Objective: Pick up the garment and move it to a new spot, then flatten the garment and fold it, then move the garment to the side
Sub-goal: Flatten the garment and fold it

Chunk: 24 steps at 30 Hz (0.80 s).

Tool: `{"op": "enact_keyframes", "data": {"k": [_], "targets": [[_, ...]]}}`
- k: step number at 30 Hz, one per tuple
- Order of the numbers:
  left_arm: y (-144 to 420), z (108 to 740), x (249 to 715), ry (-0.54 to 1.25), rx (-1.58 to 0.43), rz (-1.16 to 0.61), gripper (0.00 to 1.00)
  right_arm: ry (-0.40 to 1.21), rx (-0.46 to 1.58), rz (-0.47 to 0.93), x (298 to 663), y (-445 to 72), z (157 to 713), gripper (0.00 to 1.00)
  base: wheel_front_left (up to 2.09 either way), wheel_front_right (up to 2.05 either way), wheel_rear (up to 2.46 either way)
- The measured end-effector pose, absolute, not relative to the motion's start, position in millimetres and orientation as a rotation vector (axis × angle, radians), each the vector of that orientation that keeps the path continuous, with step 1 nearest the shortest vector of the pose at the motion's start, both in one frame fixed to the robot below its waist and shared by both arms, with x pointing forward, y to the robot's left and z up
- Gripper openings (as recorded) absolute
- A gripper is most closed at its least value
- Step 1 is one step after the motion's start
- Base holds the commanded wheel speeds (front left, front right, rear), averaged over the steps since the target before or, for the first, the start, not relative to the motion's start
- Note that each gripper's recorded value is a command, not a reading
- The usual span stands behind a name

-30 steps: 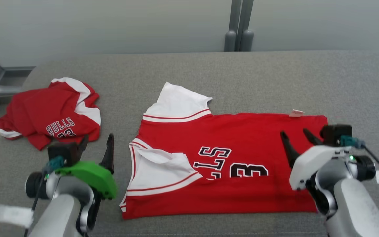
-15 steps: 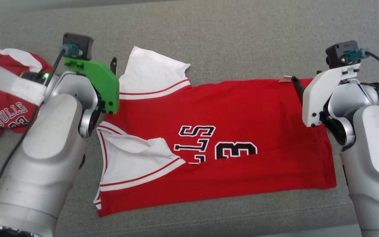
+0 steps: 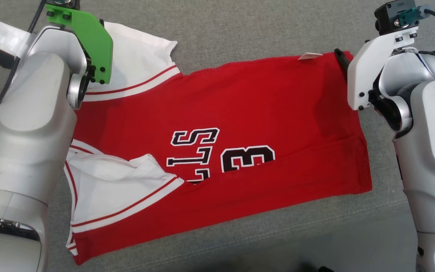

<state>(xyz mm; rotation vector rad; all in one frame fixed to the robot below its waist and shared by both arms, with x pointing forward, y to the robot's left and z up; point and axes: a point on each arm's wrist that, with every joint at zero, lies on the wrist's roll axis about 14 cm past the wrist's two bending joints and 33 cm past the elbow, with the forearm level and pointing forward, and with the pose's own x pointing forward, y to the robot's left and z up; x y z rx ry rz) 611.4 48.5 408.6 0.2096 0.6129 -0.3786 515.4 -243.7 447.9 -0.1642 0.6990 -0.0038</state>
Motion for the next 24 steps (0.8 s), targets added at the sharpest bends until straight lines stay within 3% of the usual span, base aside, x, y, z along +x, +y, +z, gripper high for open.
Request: {"op": "enact_keyframes", "data": {"k": [11,12,14,15,17,24], "targets": [[43,366,626,0.701,0.227,-0.347,1.0,0.774,-0.175,-0.05,510,-266,417,1.0,0.0,0.0,0.0],[42,364,626,0.706,0.22,-0.342,0.96,0.777,-0.175,-0.051,510,-267,416,1.0,0.0,0.0,0.0],[42,363,626,0.711,0.216,-0.342,0.48,0.779,-0.173,-0.051,511,-267,414,1.0,0.0,0.0,0.0],[41,362,625,0.719,0.213,-0.345,0.4,0.779,-0.172,-0.052,511,-267,414,1.0,0.0,0.0,0.0],[39,359,622,0.733,0.207,-0.353,0.0,0.782,-0.173,-0.053,512,-268,413,1.0,0.0,0.0,0.0],[35,357,615,0.744,0.166,-0.353,0.0,0.811,-0.196,-0.043,514,-272,413,1.0,0.0,0.0,0.0]]}}
